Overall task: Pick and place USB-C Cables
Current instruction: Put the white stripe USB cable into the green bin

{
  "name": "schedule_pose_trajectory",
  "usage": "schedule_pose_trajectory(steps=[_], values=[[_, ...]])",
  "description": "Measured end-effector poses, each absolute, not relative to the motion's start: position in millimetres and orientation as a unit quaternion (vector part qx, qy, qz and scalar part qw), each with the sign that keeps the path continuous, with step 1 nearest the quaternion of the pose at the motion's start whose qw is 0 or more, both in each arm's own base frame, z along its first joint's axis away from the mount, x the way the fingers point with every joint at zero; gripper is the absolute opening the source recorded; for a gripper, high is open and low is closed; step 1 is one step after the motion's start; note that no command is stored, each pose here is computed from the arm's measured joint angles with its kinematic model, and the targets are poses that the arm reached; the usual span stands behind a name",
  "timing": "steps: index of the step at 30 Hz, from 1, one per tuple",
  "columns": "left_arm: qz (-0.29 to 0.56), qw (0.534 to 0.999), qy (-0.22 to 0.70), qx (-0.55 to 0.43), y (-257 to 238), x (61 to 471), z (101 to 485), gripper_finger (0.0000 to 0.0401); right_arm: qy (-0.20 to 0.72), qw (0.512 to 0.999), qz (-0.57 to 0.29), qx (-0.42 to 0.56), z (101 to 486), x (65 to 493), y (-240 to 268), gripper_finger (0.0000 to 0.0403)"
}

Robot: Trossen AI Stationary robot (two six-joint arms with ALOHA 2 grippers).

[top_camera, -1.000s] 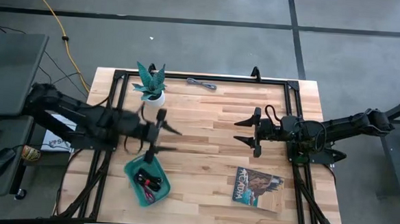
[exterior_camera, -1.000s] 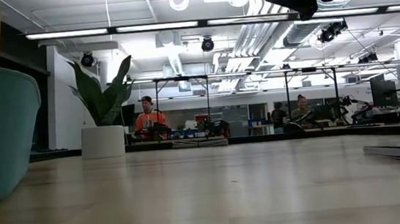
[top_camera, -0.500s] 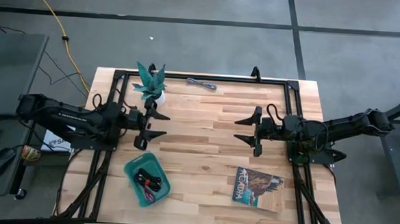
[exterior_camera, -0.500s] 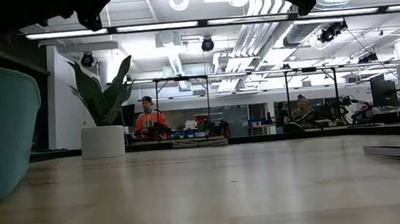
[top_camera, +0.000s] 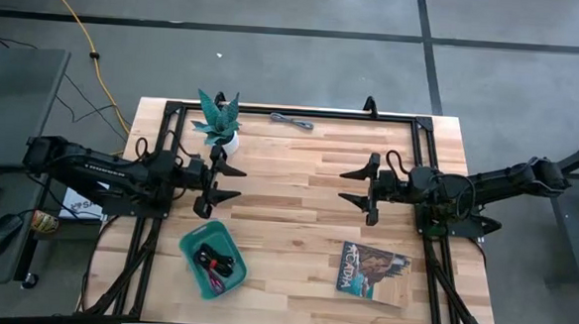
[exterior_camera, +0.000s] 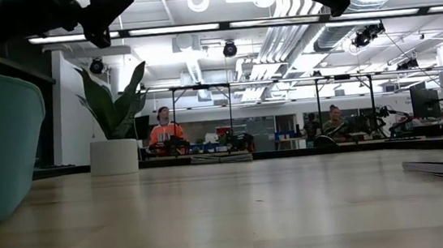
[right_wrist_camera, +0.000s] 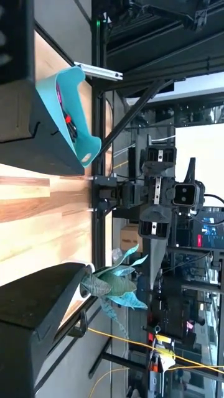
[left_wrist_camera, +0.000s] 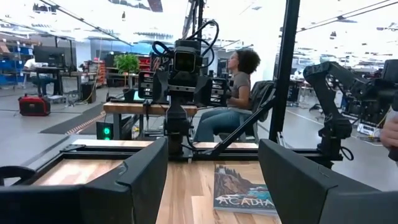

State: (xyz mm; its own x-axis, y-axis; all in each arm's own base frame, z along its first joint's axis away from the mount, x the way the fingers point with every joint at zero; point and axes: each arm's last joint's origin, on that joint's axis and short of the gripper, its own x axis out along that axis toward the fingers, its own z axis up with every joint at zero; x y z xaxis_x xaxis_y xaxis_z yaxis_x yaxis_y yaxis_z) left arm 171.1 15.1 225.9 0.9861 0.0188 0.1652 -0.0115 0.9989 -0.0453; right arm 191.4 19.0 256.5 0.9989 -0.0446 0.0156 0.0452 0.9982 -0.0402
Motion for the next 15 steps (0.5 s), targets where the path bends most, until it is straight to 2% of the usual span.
schedule_pose_trajectory(steps=[10,12,15], values=[[0.008,0.996,-0.083,-0.017,15.1,171.1,225.9,0.0229,0.000,0.999,-0.029,0.013,254.8,191.5,18.6,0.0232],[0.008,0.996,-0.083,-0.017,15.1,171.1,225.9,0.0229,-0.002,0.996,-0.066,0.066,253.8,192.4,16.7,0.0232],[0.008,0.996,-0.084,-0.017,15.1,171.1,226.1,0.0229,0.012,0.978,-0.166,0.126,245.8,197.9,10.5,0.0232]])
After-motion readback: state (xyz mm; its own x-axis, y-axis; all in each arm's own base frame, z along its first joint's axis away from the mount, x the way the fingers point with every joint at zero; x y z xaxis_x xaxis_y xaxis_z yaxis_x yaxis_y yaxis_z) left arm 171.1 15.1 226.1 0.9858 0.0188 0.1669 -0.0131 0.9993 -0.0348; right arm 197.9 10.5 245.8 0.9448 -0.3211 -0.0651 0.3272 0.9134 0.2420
